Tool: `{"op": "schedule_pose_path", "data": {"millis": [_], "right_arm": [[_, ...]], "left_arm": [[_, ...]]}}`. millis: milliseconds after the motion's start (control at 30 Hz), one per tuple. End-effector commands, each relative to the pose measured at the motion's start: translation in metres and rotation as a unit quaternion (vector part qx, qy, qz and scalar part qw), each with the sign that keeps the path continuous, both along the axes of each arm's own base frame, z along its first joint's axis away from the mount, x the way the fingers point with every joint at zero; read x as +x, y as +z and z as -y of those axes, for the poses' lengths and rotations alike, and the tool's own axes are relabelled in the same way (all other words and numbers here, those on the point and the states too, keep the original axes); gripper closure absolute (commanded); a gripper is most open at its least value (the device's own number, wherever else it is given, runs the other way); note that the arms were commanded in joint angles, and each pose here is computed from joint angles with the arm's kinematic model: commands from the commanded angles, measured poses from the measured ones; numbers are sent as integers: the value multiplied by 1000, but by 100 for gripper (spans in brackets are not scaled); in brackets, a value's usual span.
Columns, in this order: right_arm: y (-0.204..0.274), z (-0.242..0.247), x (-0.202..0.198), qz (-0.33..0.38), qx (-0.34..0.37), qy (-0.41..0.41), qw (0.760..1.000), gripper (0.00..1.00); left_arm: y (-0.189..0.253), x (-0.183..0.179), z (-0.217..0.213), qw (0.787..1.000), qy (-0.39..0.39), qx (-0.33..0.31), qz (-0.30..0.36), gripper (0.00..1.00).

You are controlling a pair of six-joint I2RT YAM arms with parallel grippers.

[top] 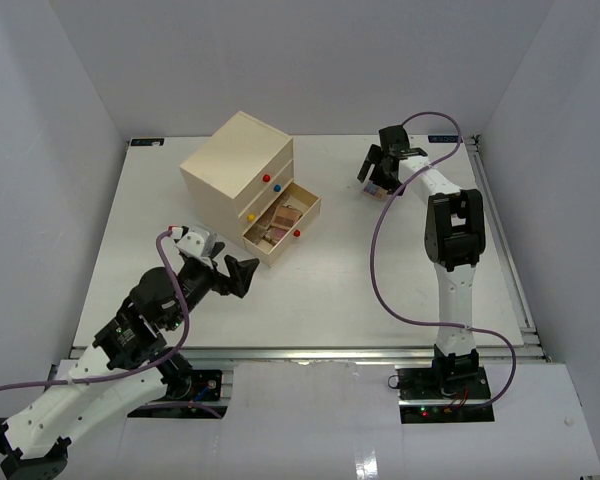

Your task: Organize the makeup

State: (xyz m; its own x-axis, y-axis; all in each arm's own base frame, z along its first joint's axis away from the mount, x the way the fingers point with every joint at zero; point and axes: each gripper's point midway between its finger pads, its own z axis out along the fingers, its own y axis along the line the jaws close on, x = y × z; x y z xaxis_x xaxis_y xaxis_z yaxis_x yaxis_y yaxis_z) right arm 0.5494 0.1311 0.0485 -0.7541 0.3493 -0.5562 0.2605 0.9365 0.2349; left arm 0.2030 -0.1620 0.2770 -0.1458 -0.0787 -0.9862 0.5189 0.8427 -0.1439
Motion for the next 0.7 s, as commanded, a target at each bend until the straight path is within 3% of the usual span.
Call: {"op": "schedule_pose_path", "data": {"millis": [0, 667], "right_arm": [[-4, 2, 5, -6, 3, -14, 1000, 10], [-16, 1, -7, -23, 7, 13, 1000, 10]], "left_arm": [[3, 1, -6, 1000, 13, -8, 7, 2], [11, -2, -10, 999, 13, -20, 20, 2]]}}
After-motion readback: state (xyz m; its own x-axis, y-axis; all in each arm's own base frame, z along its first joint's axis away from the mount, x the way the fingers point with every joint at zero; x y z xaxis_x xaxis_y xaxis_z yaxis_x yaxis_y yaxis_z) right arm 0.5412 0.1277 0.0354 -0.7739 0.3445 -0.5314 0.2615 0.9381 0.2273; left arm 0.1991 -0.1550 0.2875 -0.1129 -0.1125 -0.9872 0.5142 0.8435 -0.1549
